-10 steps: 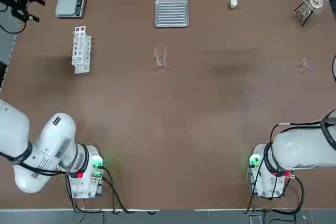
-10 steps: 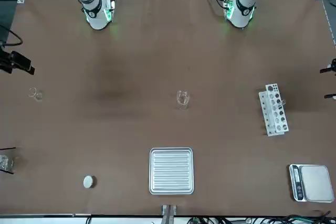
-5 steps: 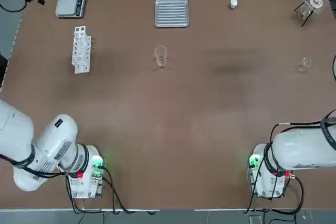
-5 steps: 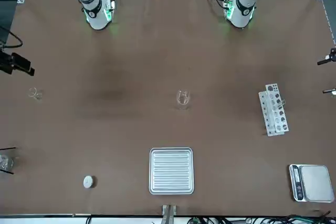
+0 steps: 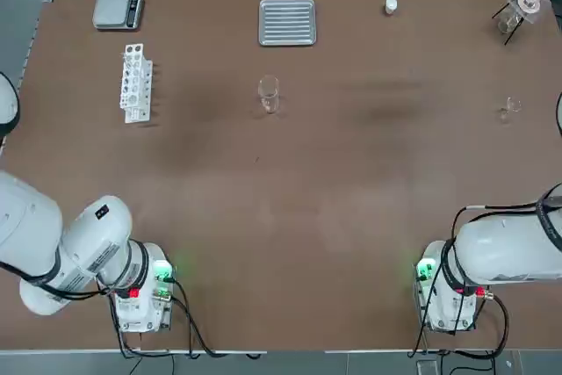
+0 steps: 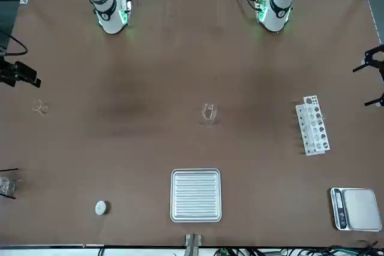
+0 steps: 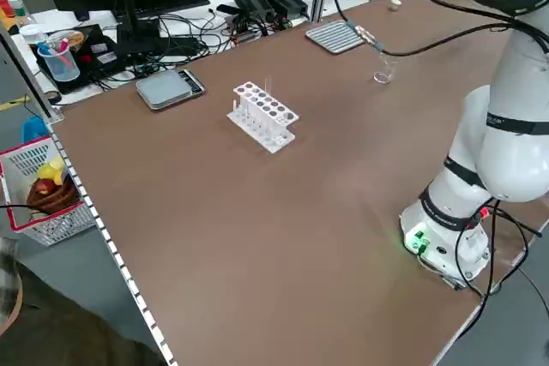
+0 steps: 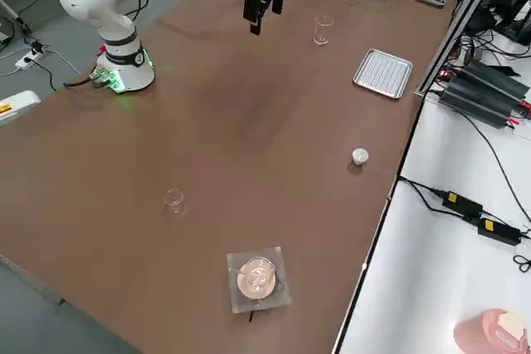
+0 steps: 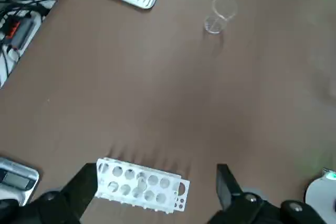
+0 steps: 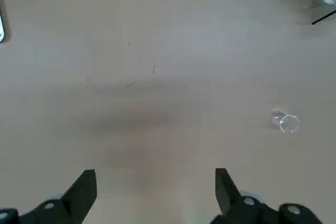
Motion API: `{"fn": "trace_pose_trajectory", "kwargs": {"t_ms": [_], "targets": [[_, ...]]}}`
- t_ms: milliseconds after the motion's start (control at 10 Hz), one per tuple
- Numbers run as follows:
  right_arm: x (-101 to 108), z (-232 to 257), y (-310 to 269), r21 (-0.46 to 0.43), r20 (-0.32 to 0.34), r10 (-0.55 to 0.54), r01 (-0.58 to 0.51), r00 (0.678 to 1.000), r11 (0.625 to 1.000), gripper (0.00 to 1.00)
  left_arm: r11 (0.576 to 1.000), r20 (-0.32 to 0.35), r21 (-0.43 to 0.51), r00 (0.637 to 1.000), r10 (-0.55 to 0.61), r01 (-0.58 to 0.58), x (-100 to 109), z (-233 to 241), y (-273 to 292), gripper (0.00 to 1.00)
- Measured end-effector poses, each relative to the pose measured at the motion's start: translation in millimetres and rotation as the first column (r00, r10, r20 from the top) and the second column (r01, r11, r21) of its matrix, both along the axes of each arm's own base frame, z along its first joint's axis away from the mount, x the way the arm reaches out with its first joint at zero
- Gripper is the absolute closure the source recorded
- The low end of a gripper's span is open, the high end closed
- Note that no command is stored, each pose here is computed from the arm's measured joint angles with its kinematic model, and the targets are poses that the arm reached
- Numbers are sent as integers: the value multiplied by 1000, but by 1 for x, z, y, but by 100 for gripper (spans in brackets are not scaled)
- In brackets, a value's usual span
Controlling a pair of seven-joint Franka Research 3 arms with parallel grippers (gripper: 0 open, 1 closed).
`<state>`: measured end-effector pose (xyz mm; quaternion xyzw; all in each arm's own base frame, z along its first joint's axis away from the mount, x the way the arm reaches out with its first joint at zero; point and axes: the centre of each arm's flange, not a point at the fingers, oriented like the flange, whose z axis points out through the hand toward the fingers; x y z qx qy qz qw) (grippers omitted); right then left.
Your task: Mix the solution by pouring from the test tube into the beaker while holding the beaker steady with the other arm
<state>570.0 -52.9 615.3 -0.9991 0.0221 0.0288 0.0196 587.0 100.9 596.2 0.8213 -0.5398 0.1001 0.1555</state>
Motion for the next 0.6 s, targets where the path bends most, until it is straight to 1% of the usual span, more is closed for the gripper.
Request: {"fn": "trace_pose_trajectory", "kwargs": {"t_ms": [100, 300, 400, 600], "targets": [[1, 0, 1, -1, 4, 4, -4, 1000, 1000, 0, 996, -20, 45, 997, 76, -75, 3, -6, -4, 0], [1, 1, 1, -3, 10, 8, -8, 1000, 1000, 0, 969, -60, 115, 972, 226, -218, 7, -13, -14, 0], [1, 1, 1, -5, 10, 10, -9, 1000, 1000, 0, 954, -48, 150, 962, 270, -261, 10, -10, -24, 0], [1, 1, 3, -7, 10, 13, -13, 1000, 1000, 0, 914, 5, 195, 932, 363, -357, 14, 2, -43, 0]]}}
